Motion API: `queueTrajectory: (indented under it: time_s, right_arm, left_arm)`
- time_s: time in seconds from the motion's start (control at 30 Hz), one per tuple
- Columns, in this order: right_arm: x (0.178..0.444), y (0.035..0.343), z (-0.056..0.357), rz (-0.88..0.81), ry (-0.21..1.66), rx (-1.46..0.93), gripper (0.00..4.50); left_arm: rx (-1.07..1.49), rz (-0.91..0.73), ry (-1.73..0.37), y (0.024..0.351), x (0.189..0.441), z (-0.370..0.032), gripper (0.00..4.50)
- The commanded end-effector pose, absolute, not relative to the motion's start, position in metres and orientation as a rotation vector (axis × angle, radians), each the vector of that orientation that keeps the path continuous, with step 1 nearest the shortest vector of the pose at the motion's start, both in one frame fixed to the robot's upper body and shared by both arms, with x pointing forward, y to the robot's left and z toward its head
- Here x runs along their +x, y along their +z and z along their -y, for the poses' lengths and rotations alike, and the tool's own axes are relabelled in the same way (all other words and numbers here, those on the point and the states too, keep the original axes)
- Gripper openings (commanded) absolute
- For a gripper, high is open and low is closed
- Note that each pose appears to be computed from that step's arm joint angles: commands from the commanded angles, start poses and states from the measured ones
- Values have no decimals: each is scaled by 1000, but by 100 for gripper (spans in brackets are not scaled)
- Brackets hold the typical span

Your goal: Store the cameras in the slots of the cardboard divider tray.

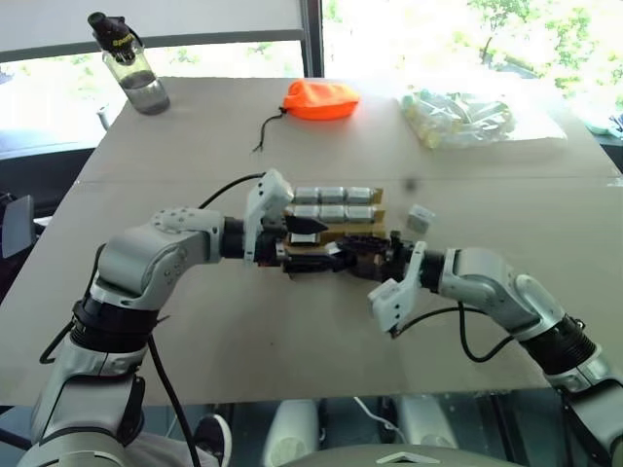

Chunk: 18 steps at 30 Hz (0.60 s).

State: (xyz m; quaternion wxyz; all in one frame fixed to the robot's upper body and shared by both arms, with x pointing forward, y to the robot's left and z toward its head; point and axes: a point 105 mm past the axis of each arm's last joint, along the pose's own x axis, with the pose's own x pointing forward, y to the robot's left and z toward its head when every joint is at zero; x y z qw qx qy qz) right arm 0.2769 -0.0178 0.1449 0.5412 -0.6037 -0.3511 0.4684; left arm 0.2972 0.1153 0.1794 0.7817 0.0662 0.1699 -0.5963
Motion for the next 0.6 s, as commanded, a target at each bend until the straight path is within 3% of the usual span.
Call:
queueTrajectory:
  time_s: [0.03, 0.1, 0.13, 0.2, 0.27, 0.6]
  right_arm:
    - [274, 156, 13, 900, 1103, -1431, 191]
    - [276, 157, 14, 898, 1097, -1425, 191]
    - [276, 157, 14, 896, 1096, -1425, 191]
    - [278, 158, 14, 889, 1091, -1426, 191]
    - [280, 159, 15, 885, 1083, -1427, 191]
    - [282, 161, 14, 883, 1073, -1434, 191]
  left_arm:
    - [164, -362, -1315, 185, 295, -116, 450]
    - [172, -376, -1327, 183, 292, -115, 450]
    - [175, -383, -1332, 182, 291, -115, 409]
    - [186, -405, -1342, 177, 288, -115, 372]
    - [196, -416, -1344, 174, 287, -115, 290]
    - [202, -422, -1325, 171, 291, -116, 290]
